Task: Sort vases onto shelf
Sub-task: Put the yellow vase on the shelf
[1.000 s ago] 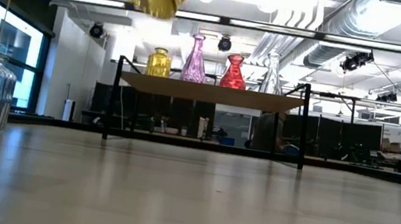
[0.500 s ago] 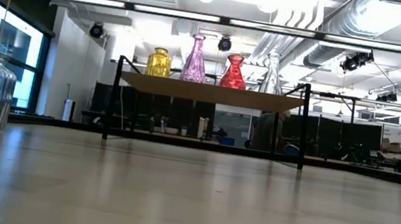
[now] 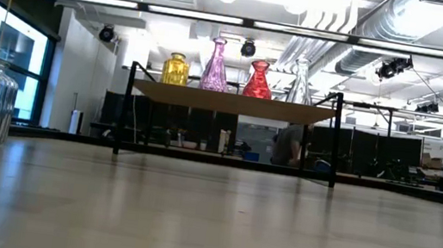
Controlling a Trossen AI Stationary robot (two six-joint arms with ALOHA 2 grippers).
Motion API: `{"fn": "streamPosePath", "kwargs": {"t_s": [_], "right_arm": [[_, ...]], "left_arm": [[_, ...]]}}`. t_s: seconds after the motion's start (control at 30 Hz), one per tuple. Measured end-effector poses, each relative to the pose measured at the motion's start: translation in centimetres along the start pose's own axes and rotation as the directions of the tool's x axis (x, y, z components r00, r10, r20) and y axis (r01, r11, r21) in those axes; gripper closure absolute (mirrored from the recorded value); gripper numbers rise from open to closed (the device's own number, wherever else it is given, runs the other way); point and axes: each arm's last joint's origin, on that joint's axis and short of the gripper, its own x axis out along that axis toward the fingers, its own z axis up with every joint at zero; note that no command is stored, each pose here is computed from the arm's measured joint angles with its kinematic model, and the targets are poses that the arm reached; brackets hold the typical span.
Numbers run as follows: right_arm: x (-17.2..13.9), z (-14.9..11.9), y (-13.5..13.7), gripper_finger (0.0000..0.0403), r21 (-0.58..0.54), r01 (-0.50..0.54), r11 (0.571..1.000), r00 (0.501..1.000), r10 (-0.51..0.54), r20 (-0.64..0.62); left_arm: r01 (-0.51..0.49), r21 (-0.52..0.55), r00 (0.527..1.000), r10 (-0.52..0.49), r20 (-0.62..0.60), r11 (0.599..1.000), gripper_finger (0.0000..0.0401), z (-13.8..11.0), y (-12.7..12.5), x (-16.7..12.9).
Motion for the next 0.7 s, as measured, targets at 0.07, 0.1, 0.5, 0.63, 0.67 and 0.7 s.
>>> {"fn": "streamPosePath", "kwargs": {"t_s": [0.07,0.1,0.5,0.63,0.67,0.7], "right_arm": [[-0.10,0.11,0.01,0.0403,-0.005,-0.003,1.000,1.000,0.003,0.012],[-0.22,0.17,0.00,0.0403,-0.009,-0.006,1.000,1.000,0.006,0.019],[-0.53,0.14,0.85,0.0403,-0.030,-0.042,0.999,0.998,0.043,0.041],[-0.54,0.26,0.85,0.0403,-0.042,-0.028,0.999,0.998,0.030,0.057],[-0.54,0.32,0.86,0.0403,-0.050,-0.028,0.998,0.997,0.031,0.064],[-0.55,0.41,0.88,0.0403,-0.055,-0.025,0.998,0.997,0.029,0.074]], "left_arm": [[-0.002,0.000,1.000,0.002,-0.003,1.000,0.0206,-0.02,0.01,0.07],[-0.004,0.000,1.000,0.004,-0.003,1.000,0.0206,-0.02,0.02,0.09],[-0.037,-0.023,0.999,0.037,0.009,0.999,0.0206,0.21,0.70,0.11],[-0.037,-0.027,0.999,0.038,0.010,0.999,0.0206,0.26,0.88,0.12],[-0.037,-0.026,0.999,0.037,0.008,0.999,0.0206,0.26,0.88,0.22],[-0.036,-0.026,0.999,0.036,0.007,0.999,0.0206,0.26,0.87,0.28]]}}
